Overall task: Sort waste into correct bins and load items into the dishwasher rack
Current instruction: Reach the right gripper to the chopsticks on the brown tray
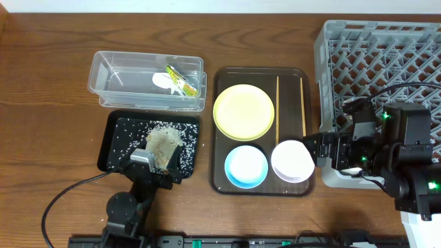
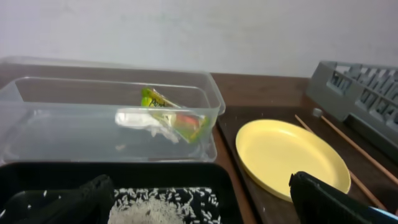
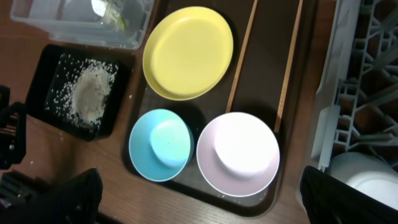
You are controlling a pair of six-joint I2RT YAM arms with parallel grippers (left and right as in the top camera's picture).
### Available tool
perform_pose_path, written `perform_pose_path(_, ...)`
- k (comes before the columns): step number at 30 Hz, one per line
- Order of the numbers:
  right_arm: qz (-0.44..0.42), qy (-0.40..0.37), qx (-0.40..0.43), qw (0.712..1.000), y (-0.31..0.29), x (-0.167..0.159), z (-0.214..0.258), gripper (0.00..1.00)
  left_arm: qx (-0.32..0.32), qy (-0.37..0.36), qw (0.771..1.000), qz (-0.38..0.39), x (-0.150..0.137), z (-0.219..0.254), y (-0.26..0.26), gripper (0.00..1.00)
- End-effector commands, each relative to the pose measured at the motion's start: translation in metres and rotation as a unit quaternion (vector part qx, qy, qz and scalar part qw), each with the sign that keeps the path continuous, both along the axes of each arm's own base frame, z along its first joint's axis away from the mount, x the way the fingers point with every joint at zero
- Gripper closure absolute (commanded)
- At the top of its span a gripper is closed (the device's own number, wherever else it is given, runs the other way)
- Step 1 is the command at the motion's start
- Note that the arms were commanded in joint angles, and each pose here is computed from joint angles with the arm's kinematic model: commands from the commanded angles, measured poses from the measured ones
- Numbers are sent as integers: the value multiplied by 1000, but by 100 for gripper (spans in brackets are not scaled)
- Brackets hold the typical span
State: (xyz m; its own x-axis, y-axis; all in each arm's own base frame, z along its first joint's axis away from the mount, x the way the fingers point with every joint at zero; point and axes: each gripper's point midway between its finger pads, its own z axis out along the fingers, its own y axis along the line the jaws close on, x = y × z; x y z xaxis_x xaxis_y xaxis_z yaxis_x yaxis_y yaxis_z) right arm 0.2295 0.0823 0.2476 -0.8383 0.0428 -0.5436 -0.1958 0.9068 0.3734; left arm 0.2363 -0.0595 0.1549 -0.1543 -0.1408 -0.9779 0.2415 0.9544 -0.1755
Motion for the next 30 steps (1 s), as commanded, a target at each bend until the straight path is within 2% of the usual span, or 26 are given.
perform_pose_path(1, 2, -4, 3, 1000, 2, 0, 4, 1, 10, 10, 1000, 5, 1, -14, 2, 8)
perform_pose_path(23, 1, -3, 6, 1000, 3, 0, 5, 1, 11, 12, 1000, 5, 1, -15, 2, 7)
perform_pose_path(25, -8, 8, 31, 999, 8, -1, 7, 1, 11, 12, 1000, 5, 1, -15, 2, 8)
perform_pose_path(30, 20, -22, 91, 995, 28, 10, 26, 1, 11, 12, 1000, 5, 1, -15, 2, 7)
